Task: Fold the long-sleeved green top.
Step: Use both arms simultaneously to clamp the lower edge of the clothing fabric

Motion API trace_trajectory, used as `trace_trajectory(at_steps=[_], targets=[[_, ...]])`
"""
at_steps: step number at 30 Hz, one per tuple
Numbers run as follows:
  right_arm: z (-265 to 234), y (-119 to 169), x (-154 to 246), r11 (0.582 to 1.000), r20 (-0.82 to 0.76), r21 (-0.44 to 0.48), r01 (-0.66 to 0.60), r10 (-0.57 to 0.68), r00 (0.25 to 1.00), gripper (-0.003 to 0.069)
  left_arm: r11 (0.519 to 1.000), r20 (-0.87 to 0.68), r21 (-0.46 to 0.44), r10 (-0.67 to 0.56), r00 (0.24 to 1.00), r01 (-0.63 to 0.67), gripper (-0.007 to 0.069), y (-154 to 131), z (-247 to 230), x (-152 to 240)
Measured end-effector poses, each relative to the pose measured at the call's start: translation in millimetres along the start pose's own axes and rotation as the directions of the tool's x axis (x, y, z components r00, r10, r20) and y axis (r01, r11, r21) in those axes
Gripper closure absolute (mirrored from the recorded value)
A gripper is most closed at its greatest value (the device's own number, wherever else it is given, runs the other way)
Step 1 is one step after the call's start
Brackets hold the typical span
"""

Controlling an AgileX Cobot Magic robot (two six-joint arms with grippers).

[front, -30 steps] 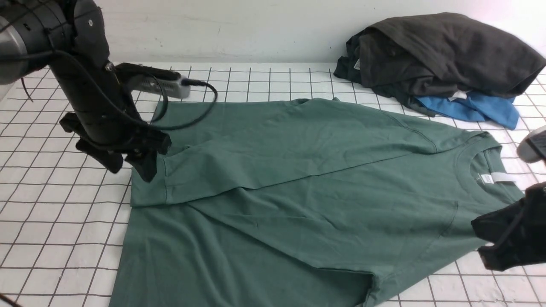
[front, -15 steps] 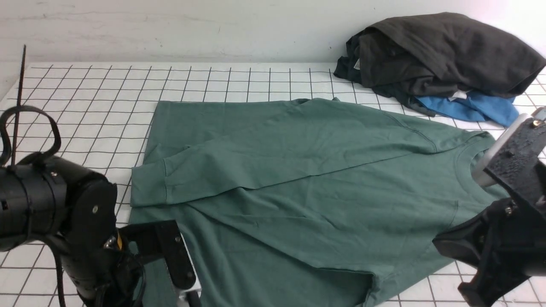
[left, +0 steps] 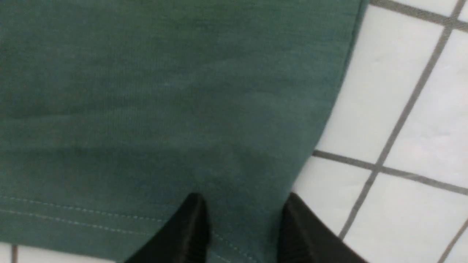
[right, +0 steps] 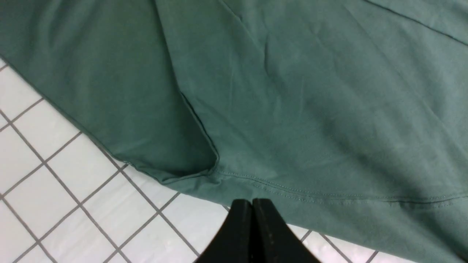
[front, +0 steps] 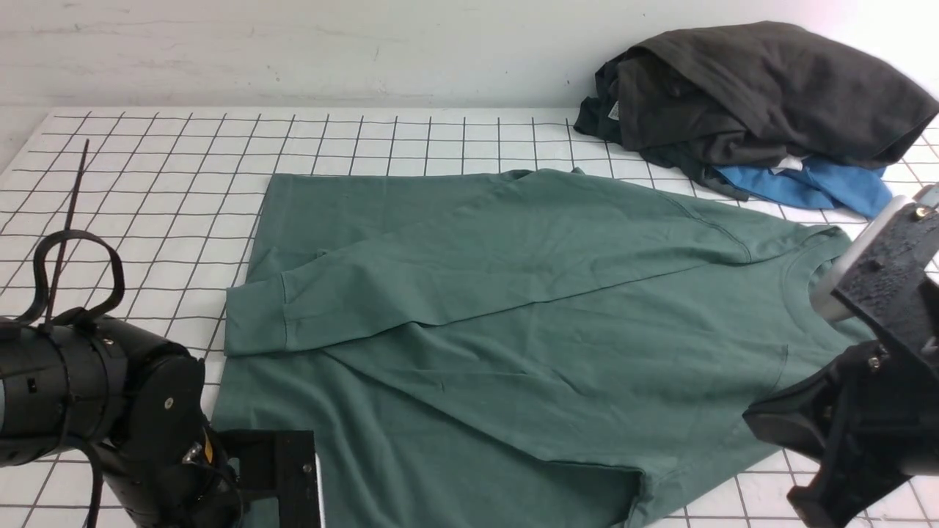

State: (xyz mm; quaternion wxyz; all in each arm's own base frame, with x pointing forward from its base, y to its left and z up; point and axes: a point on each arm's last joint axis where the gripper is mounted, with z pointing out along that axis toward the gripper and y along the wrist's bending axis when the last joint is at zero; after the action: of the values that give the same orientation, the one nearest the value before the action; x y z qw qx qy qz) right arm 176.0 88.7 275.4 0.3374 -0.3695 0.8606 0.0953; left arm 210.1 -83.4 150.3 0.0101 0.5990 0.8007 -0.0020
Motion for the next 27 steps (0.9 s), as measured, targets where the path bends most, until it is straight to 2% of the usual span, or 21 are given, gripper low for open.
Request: trace_trajectory(at_steps=[1,2,3,5,9,12,14,16,19,22,25,27], targets=[[0,0,0,1.0,0.0,0.0,0.0,0.0,1.0,0.0673,1.0,0.0,0.0,0.0,1.0,0.0,0.0424,0,0,0],[0,0,0,1.0,-0.001,-0.001,0.0,0.0,1.0,0.0673,1.0,0.005,0.001,-0.002,1.0,0.002,0.0505,-1,0,-2],[0,0,0,1.0,-0.001,-0.001,0.0,0.0,1.0,0.0673,1.0,0.006,0.0,-0.002,1.0,0.002,0.0514,-1,-1,-2],[0,0,1,1.0,-0.005,-0.001,0.003,-0.003,1.0,0.0673,0.999,0.032,-0.017,-0.039,0.999,0.04,0.0601,-6,-8,-5],[-11,1,-3,1.0,0.011,0.004,0.025,-0.025,1.0,0.0673,0.987,0.071,-0.047,-0.153,0.986,0.156,0.0624,-13,-29,-2],[-21,-2,-11,0.996,0.019,0.033,0.078,-0.079,0.997,0.0673,0.977,0.079,-0.084,-0.188,0.979,0.195,0.0624,-16,-41,4],[-21,-12,-19,0.98,-0.059,0.081,0.181,-0.176,0.983,0.0667,0.959,0.105,-0.162,-0.219,0.97,0.234,0.0624,-18,-56,11],[-14,-20,-20,0.968,-0.136,0.089,0.233,-0.22,0.966,0.0652,0.944,0.126,-0.202,-0.239,0.963,0.261,0.0624,-17,-62,13],[12,-32,-15,0.947,-0.287,0.07,0.315,-0.283,0.915,0.0593,0.92,0.162,-0.249,-0.27,0.949,0.304,0.0624,-15,-68,15],[51,-45,-2,0.918,-0.457,0.0,0.396,-0.352,0.816,0.0462,0.902,0.172,-0.269,-0.299,0.939,0.337,0.0624,-14,-70,16],[79,-53,8,0.891,-0.548,-0.059,0.451,-0.406,0.731,0.0337,0.897,0.175,-0.269,-0.314,0.933,0.352,0.0624,-13,-70,16],[91,-60,12,0.867,-0.58,-0.079,0.493,-0.442,0.685,0.0283,0.897,0.175,-0.269,-0.314,0.933,0.352,0.0624,-13,-70,16]])
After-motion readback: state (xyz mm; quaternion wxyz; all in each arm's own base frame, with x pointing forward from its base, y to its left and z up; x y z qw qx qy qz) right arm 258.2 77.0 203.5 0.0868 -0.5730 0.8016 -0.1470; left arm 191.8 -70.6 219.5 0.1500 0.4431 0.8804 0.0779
